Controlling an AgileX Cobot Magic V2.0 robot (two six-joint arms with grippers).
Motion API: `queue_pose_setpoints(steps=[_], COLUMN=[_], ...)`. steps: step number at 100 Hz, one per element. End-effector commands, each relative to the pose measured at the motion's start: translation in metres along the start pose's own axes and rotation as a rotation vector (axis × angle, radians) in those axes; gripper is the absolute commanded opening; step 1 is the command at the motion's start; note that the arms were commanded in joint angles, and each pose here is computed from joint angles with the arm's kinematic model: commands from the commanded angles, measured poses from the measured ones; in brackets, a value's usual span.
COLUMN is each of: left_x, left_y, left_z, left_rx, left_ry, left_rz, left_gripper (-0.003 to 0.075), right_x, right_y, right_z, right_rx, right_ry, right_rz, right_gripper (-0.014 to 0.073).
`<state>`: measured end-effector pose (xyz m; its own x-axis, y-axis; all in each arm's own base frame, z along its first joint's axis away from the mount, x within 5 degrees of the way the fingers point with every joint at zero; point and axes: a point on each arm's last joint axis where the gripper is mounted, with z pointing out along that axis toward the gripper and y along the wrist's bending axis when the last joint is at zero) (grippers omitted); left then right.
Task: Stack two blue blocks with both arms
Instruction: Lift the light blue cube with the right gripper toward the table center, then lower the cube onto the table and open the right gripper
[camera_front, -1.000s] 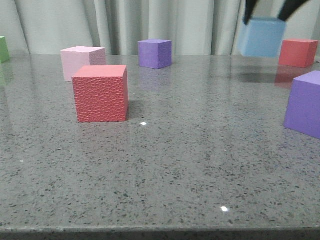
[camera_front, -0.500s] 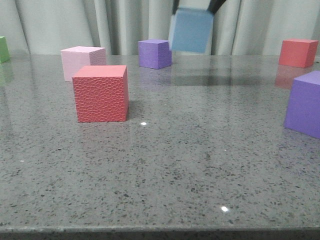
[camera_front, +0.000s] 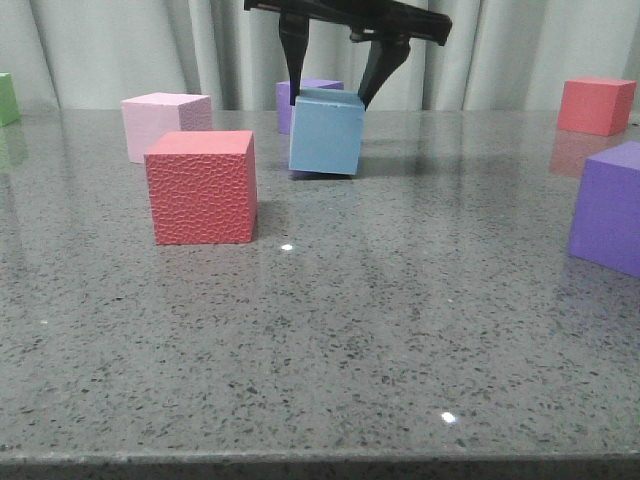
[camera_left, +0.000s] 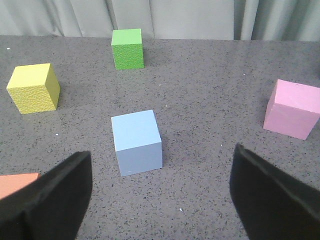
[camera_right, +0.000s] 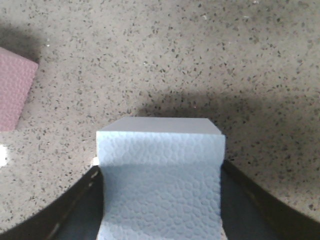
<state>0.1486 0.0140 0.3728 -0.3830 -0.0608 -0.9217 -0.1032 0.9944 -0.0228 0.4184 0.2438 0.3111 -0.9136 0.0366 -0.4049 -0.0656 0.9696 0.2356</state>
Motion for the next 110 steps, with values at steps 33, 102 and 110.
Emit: queue_pose_setpoints(steps=[33,102,110], left_x=[-0.015,-0.013,-0.014], left_y=[0.000,0.000,0.000], left_z=[-0.007,-0.007,-0.006], left_rx=[0.006,0.005,0.006], left_ry=[-0.093,-0.070,-0.072], left_rz=[-0.017,-0.017,-0.031], left_gripper=[0.0543,0.0543,0.0543], right_x=[-0.009,-0.009,-0.007], right_y=[0.004,0.008,0.007], right_z=[-0.037,-0.059,-0.068], right_rx=[-0.051,-0.117,-0.115], right_ry=[-0.110,-0.141,-0.139], right_rz=[-0.001,-0.007,-0.017], right_gripper=[0.0433,0.0643,0.0643])
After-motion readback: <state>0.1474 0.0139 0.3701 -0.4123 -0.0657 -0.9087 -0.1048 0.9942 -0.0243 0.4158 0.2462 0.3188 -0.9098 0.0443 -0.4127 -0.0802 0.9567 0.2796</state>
